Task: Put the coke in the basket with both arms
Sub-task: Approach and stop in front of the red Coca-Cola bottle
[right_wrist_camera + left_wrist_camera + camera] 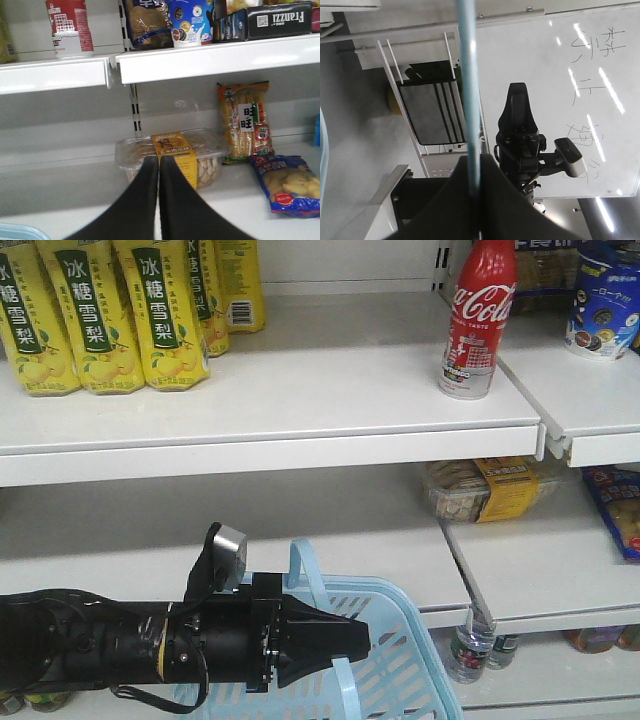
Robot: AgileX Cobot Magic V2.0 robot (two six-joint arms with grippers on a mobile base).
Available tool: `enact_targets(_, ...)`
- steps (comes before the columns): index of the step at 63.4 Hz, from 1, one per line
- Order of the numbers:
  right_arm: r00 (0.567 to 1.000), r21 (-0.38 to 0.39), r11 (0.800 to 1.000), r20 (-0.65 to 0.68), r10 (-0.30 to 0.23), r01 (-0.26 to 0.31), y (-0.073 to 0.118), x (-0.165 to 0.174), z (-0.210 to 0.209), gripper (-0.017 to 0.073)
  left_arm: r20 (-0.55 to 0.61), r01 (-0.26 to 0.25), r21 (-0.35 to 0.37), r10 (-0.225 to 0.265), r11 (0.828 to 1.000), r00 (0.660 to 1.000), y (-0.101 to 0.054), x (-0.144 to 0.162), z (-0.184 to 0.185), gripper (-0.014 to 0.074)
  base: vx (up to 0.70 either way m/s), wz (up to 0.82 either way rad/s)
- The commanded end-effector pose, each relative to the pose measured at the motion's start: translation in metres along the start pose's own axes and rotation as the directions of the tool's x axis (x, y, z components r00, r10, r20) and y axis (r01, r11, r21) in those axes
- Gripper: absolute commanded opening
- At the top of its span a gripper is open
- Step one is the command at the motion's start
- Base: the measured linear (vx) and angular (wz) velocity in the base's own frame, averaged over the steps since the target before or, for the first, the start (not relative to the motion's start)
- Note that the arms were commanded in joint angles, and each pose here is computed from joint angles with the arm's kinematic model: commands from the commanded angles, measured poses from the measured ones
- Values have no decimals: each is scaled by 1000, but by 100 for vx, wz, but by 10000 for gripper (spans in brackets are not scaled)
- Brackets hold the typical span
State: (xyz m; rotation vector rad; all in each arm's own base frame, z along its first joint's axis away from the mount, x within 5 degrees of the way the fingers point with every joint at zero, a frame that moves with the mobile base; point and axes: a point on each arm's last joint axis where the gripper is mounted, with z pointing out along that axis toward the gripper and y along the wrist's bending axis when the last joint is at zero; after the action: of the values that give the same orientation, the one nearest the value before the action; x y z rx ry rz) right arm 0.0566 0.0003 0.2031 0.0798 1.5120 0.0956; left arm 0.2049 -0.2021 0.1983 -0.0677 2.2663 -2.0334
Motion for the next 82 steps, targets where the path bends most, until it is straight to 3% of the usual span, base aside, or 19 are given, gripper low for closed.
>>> enact_targets(1, 997, -10, 1000, 72, -6, 7, 1, -1, -1, -5, -67, -33, 264, 53, 964, 996, -38, 7, -4, -6, 2, 18)
enact_targets(82, 997, -10, 1000, 72, -6, 7, 1, -1, -1, -5, -67, -33, 264, 53, 964, 996, -38, 7, -4, -6, 1, 8)
